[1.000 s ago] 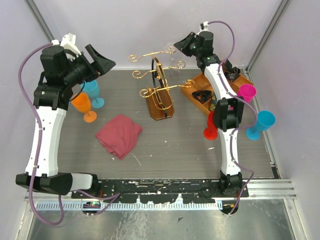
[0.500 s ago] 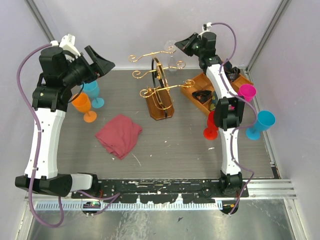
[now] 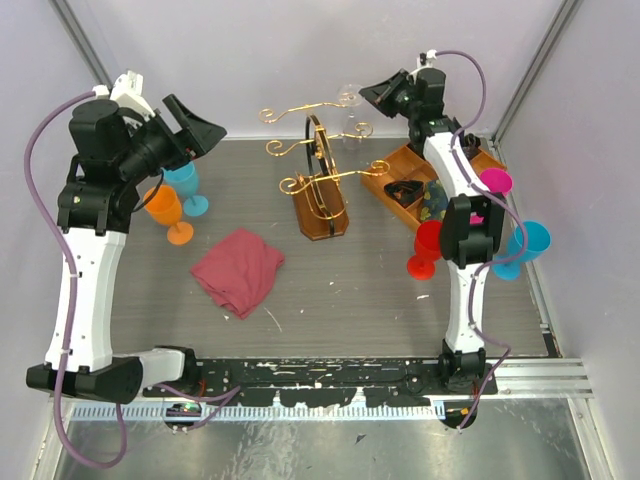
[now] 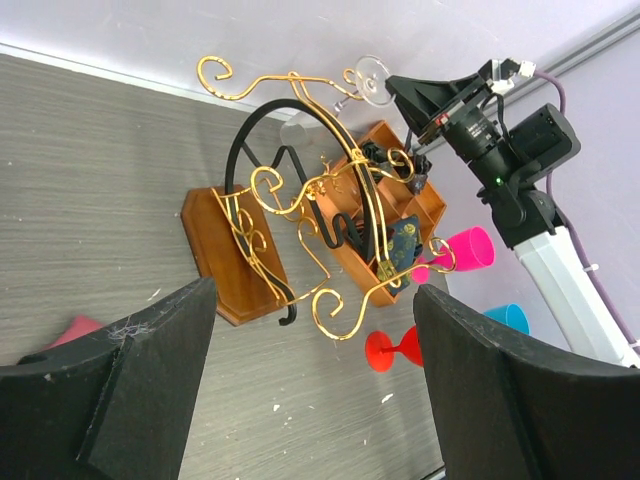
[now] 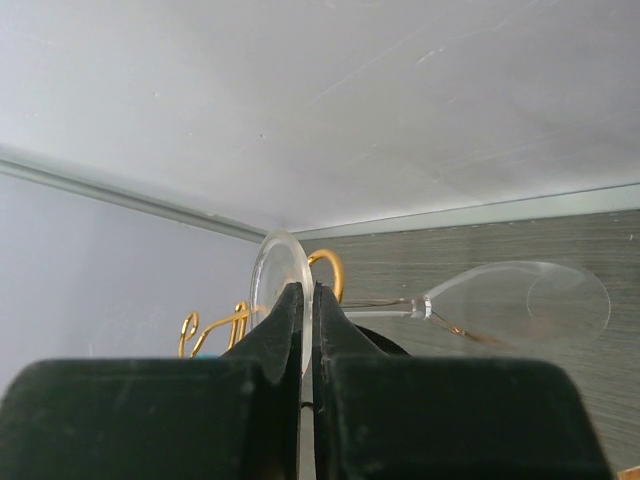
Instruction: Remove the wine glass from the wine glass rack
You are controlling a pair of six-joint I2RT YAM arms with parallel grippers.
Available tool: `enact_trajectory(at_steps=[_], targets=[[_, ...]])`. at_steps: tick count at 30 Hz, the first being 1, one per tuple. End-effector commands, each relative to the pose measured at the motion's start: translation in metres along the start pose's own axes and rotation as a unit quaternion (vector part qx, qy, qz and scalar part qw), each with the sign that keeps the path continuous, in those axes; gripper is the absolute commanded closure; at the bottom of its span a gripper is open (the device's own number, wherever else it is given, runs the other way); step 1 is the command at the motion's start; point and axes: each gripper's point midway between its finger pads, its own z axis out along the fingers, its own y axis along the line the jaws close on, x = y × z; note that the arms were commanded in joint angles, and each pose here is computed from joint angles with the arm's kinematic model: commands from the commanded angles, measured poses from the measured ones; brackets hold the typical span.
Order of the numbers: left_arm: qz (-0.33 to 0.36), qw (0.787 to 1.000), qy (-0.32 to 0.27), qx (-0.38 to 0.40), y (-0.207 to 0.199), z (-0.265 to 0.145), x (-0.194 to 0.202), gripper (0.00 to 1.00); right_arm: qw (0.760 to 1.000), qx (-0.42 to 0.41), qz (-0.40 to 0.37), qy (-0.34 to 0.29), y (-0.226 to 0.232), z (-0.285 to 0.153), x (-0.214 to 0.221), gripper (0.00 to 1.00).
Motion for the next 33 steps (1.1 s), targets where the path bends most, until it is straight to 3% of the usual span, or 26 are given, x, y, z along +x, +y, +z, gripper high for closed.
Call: enact_trajectory(at_steps=[1,9,18,25,33], targets=[[0.004,1.0,-0.014,0.007,-0.004,-0.006,-0.004,0.13,0.996,-0.071,-0.038,-0.034,0.065,-0.031,-0.031,0.99],[-0.006,1.0,-0.011,0.008,-0.004,-0.002,-0.003,0.13,0.993,-0.111,-0.025,0.02,0.079,-0.022,0.0,0.99],[0.003,1.0,-0.009,0.003,-0.001,-0.001,-0.002,0.13,0.988,-0.151,0.001,0.014,0.091,0.01,-0.005,0.99],[0.018,1.0,-0.01,-0.005,0.0,-0.004,-0.006,0.13,0.985,-0.145,-0.039,-0.079,0.092,0.006,-0.048,0.99],[0.021,1.0,-0.011,-0.009,0.0,-0.007,-0.008,0.13,0.964,-0.122,-0.14,-0.191,0.12,-0.068,-0.149,0.99]])
